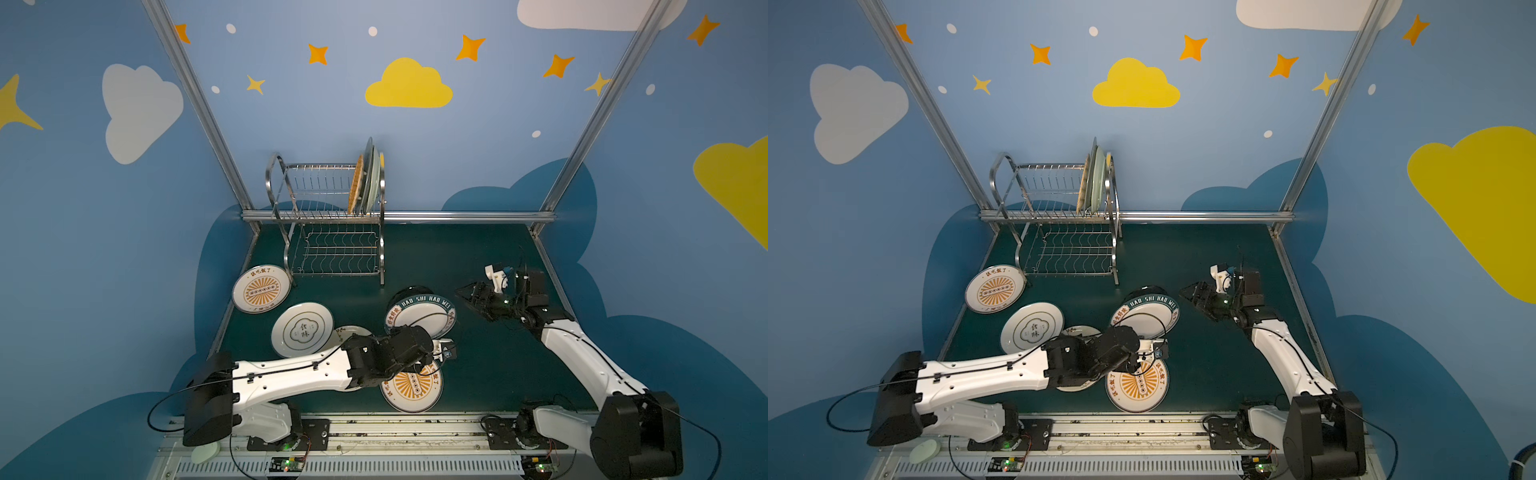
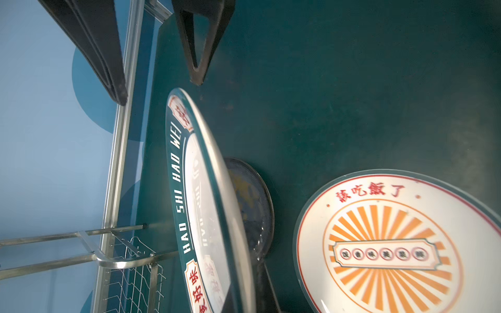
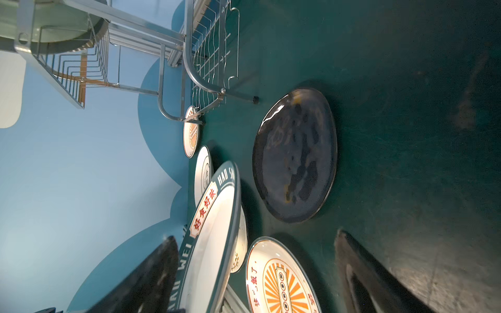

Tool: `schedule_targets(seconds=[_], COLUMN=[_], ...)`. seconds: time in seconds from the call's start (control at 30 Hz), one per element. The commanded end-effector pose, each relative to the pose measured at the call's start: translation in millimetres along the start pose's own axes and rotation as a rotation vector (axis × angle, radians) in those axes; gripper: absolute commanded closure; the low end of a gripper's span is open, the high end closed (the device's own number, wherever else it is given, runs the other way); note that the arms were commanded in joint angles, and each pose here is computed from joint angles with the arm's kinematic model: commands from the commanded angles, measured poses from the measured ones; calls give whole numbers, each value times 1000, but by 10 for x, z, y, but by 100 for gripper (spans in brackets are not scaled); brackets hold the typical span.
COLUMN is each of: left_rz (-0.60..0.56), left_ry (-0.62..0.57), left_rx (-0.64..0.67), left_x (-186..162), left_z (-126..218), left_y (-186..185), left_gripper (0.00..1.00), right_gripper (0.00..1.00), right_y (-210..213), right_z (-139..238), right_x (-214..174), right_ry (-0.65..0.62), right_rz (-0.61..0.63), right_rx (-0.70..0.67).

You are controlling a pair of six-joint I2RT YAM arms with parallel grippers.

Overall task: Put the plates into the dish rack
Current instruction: 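Close the left gripper on the HAO SHI HAO WEI plate's upper rim, then lift the plate with the left gripper while the right gripper opens and withdraws, then carry the plate upright with the left gripper into the rack's top tier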

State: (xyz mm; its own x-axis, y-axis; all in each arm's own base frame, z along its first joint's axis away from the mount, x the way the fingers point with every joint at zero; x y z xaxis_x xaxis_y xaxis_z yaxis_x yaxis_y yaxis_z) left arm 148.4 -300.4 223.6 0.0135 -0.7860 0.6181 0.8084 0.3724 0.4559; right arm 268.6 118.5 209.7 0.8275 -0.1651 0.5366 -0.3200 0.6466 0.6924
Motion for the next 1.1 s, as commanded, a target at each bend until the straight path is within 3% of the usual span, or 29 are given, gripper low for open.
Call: schedule_targets(seconds=[0.0,0.2,0.27,0.47,0.63,0.83,1.07], left_rz=[82,242,348,633,777,851,973], left_ry=[-47,-198,-269,-508,-688,-801,-855], left_rx=[9,-42,-35,42,172,285,360], left_x=[105,176,253,579,819,943,871], left_z=[360,863,1088,1755,2212,2479,2556], left_y=[98,215,353,868,1333,1828,2435], left_gripper=[96,96,96,96,96,96,96], right_gripper=[12,11,11,11,11,11,11], right_y=[-3,-16,-20,-19,135,336,564], right_z=[74,133,138,97,-3,-62,-62], right_x=[-6,-22,-26,-77,-117,-198,-315], right_ry=[-42,-83,-95,-119,-103,-113,-148], right_rz=[44,69,78,114,205,349,496], right_rx=[-46,-73,-77,-61,-6,35,111])
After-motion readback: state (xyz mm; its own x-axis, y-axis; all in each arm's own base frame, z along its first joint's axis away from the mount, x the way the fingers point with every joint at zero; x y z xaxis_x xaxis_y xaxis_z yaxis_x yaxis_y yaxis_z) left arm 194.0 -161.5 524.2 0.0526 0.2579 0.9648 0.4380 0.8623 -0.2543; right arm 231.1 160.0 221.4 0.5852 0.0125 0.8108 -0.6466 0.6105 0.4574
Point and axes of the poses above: each gripper's point midway between its finger pads, its own z axis back along the fingers, its own y axis along the line the jaws close on, x = y × z, the point moved 6 cm from there along z, back along the fingers, and after that the axes turned 15 degrees about z, right-handed, at the moved point
